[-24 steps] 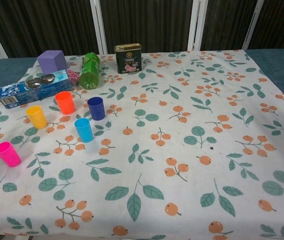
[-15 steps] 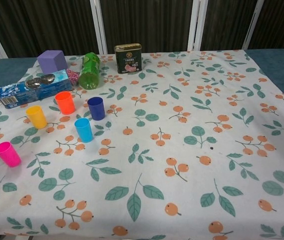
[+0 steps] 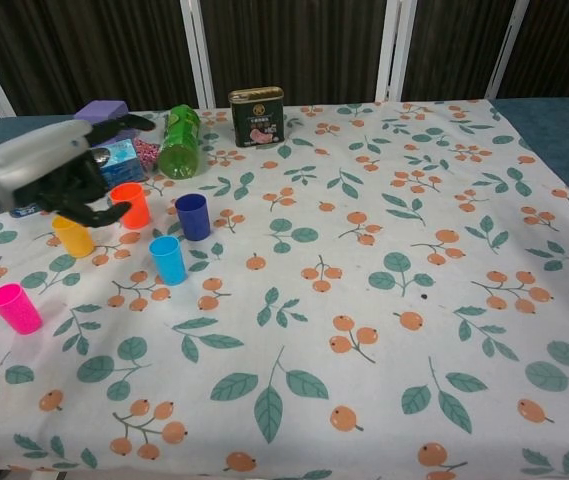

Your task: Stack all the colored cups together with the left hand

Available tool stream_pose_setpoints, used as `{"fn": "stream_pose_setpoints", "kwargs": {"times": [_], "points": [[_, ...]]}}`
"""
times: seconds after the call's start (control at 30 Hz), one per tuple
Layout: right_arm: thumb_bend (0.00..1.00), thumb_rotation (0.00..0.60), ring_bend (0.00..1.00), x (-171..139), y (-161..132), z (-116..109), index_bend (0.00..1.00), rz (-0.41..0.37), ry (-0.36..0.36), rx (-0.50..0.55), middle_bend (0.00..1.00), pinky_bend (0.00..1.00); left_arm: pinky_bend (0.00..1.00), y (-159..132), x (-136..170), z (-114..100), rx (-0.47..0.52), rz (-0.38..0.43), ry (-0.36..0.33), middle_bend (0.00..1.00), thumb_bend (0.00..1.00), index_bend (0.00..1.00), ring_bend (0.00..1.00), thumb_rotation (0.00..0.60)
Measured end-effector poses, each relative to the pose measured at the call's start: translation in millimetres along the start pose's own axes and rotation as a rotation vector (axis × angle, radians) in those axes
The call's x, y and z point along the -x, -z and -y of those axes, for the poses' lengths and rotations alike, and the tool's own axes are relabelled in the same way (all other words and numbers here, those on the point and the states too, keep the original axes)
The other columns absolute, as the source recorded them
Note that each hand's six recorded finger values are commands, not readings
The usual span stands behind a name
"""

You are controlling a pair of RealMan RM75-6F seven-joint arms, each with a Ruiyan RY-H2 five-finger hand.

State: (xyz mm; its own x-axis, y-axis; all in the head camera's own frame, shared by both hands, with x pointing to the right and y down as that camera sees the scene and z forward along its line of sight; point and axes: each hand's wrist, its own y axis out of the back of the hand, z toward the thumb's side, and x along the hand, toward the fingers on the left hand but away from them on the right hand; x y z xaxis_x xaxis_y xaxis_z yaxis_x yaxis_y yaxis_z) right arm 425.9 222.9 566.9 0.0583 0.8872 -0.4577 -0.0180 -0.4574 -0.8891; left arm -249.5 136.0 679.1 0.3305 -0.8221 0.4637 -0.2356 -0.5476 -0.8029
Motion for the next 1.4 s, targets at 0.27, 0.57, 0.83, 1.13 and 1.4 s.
{"fn": "stream_pose_setpoints", "kwargs": {"times": [0.27,0.57,0.83,1.13,1.4], "points": [[0.15,0.6,0.0,2,3,-2,0.0,0.024,0.017,0.004,0.0,0.0,1.0,-28,-43,30,-0.037,-0.045,0.08,1.0,0.37,0.18,1.0,0.6],[0.15,0.6,0.0,0,4,-3,0.0,0.018,0.013,0.013,0.0,0.0,1.0,-25,-67,44,-0.082,-0.101,0.085,1.0,0.37,0.23,1.0,0.6],[0.15,0.6,0.0,-1,4,-4,0.0,0.014,0.011,0.016,0.0,0.0,1.0,-14,-75,51,-0.108,-0.14,0.092,1.0,0.37,0.34,1.0,0.6],[0.15,0.6,0.0,0,4,-4,0.0,0.016,0.013,0.017,0.0,0.0,1.0,-11,-78,55,-0.107,-0.143,0.092,1.0,0.37,0.45,1.0,0.6],[0.15,0.6,0.0,-1,5,-5,0.0,0.017,0.015,0.023,0.0,0.0,1.0,-12,-80,48,-0.113,-0.136,0.064,1.0,0.36,0.53,1.0,0.6]]}}
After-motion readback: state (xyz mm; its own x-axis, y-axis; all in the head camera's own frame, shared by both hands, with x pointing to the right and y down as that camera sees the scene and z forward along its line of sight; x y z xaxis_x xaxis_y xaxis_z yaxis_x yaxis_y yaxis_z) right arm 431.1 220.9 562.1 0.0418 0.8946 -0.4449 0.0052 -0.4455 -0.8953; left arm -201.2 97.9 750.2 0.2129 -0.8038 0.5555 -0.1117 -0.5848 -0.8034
